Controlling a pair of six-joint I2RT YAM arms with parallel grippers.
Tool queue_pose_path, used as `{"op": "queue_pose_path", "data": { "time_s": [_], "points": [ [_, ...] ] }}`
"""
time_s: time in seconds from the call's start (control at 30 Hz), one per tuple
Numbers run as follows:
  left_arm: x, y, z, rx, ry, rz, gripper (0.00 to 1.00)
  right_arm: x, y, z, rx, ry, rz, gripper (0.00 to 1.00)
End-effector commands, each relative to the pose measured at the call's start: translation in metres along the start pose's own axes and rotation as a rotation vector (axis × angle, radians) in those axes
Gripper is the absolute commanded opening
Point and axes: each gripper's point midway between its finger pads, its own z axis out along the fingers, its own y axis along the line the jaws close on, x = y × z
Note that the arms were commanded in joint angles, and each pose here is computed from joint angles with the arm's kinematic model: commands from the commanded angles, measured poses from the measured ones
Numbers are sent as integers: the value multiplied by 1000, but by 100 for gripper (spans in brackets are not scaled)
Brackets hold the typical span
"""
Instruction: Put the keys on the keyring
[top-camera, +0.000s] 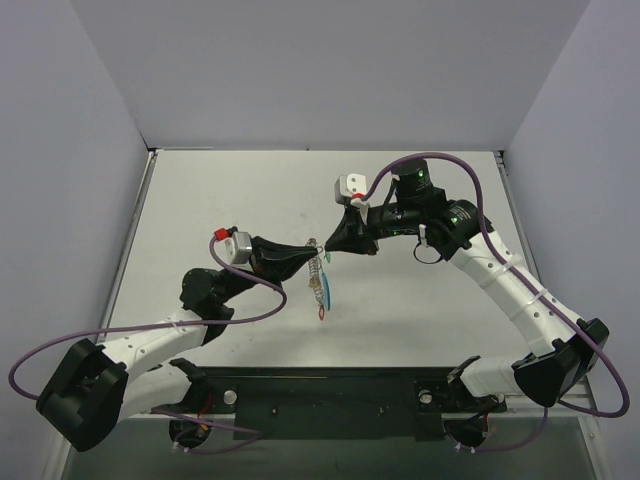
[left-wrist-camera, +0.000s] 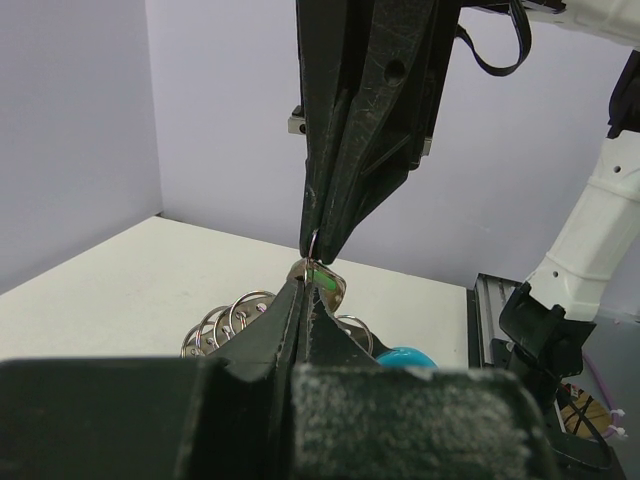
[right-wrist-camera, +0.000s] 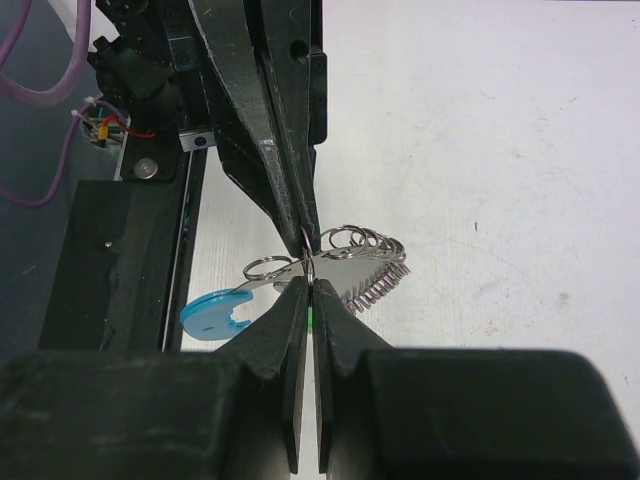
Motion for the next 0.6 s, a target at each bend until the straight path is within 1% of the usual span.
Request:
{"op": "queue_pose_path", "data": {
  "time_s": [0.0, 0.57],
  "points": [
    [-25, -9, 8, 50, -74, 39, 0, -12, 7, 3, -42, -47, -27, 0],
    [-29, -9, 12, 58, -67, 55, 0, -6, 12, 5, -56, -15, -31, 0]
  ]
}}
